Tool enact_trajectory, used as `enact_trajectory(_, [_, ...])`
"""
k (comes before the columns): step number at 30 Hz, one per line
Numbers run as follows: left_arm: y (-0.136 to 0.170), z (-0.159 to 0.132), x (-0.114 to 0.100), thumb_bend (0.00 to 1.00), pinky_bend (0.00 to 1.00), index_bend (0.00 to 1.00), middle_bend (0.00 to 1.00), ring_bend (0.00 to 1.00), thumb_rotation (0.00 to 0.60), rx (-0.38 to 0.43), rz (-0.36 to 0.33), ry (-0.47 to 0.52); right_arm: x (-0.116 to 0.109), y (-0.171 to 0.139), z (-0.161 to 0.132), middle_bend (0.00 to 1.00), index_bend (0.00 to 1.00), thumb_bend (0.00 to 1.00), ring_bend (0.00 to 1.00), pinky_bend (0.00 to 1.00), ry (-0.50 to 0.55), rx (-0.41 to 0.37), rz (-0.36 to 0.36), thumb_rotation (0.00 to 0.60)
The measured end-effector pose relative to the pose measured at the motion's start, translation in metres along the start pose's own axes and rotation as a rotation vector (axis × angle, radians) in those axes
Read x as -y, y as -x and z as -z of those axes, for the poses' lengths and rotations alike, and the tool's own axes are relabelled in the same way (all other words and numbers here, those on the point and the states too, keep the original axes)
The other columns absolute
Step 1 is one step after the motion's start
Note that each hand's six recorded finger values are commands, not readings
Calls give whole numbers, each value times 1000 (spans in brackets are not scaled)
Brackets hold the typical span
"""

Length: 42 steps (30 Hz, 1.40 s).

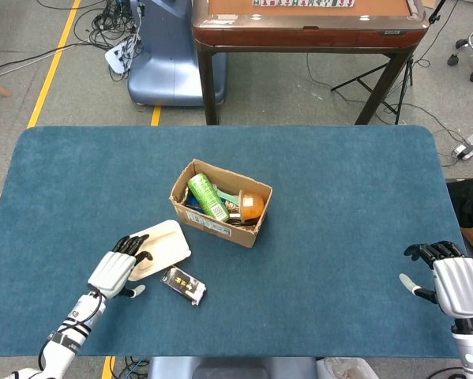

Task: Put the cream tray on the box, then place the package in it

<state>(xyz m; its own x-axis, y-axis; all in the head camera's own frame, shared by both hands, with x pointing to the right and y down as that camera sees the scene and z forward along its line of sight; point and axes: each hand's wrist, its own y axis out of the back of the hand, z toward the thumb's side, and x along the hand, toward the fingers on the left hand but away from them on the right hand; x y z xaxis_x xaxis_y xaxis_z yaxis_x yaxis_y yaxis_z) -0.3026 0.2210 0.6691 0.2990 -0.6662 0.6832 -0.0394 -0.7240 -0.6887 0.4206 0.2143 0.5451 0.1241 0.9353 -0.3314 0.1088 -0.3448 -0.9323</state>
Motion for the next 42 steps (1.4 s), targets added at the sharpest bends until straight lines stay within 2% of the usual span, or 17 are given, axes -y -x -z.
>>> enact_trajectory(9, [-3, 4, 7, 187, 0, 394, 0, 0, 600, -34, -9, -50, 1, 0, 0, 524, 465, 164, 446, 360, -2, -1, -2, 600])
enact_trajectory(11, [-3, 4, 7, 209, 0, 416, 0, 0, 600, -36, -11, -50, 1, 0, 0, 524, 465, 164, 446, 360, -2, -1, -3, 600])
enact_trajectory(16, [-5, 5, 10, 357, 0, 466, 0, 0, 600, -36, -21, -64, 1, 0, 0, 524, 465, 164, 446, 360, -1, -1, -3, 600])
enact_trajectory(26, [-6, 6, 15, 404, 0, 556, 0, 0, 600, -33, -50, -87, 0, -1, 0, 524, 465, 164, 446, 360, 0, -1, -1, 600])
enact_trajectory(33, [-2, 4, 8, 437, 0, 628, 0, 0, 600, -8, -113, -61, -2, -1, 0, 524, 465, 164, 446, 360, 3, -1, 6, 600])
enact_trajectory(42, [23, 10, -8, 438, 0, 640, 0, 0, 600, 8, -215, -90, -3, -2, -2, 524, 465, 164, 446, 361, 6, -7, 12, 600])
